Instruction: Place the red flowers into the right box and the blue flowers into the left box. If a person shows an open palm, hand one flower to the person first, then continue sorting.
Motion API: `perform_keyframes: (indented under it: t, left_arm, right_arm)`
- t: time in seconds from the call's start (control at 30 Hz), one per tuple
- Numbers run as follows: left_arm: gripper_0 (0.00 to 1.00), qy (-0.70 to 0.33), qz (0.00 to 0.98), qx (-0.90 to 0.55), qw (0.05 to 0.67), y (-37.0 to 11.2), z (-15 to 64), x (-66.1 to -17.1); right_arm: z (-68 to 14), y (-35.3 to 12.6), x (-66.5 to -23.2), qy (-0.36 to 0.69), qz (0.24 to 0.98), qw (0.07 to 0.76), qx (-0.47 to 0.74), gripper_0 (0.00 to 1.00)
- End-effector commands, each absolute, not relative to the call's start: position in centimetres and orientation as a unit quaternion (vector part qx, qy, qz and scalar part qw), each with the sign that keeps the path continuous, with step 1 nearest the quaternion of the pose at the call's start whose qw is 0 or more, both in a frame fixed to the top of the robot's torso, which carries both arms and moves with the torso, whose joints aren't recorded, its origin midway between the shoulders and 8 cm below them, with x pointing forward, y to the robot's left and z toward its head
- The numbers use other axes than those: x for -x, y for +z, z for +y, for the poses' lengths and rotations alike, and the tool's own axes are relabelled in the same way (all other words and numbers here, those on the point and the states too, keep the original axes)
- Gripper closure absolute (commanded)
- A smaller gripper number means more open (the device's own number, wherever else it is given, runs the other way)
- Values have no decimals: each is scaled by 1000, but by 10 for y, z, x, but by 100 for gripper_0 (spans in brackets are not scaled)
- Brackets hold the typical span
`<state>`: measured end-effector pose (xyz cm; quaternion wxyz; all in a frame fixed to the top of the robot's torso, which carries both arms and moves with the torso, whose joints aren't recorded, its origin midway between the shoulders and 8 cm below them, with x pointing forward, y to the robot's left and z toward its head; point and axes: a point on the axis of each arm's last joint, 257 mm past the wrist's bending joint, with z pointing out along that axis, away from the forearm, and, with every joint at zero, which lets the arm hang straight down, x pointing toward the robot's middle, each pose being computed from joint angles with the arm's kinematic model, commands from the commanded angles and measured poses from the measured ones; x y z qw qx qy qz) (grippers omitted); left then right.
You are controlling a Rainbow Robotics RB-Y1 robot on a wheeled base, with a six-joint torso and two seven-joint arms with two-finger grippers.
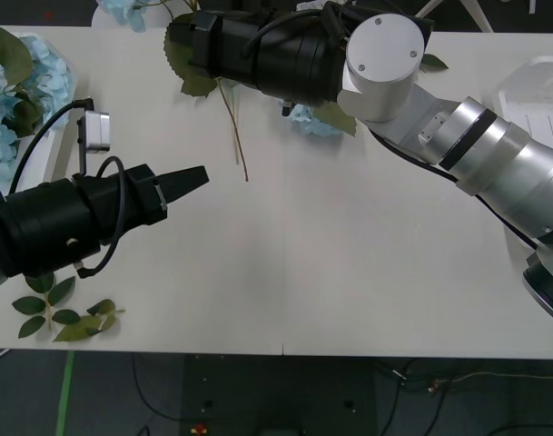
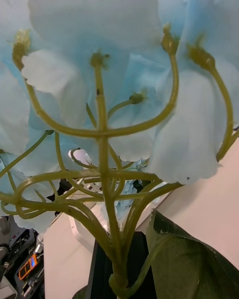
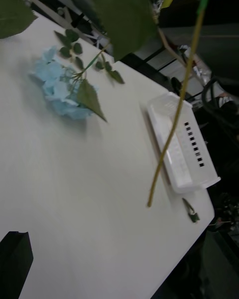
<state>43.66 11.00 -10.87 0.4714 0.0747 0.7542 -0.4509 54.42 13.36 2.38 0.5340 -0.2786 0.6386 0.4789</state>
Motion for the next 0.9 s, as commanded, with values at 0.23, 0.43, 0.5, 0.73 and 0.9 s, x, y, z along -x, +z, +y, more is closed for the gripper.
perform_keyframes:
  t: [0.23,0.43,0.5,0.73,0.9]
  left_arm:
    - [0,-479,706,-81,515,-65,59,-453]
    - [0,-473,706,-61,524,-74,50,-485]
    - [0,-476,706,-59,520,-76,43,-492]
    - [0,-503,690,-25,521,-78,23,-516]
    - [0,-515,687,-15,512,-79,11,-526]
  right_arm:
    - [158,33,-516,499,618,527,302,100]
    - [158,33,-517,499,619,527,301,100]
    - [158,33,-517,499,619,527,301,100]
    - [157,33,-517,499,619,527,301,100]
    - [155,33,-519,497,620,528,300,100]
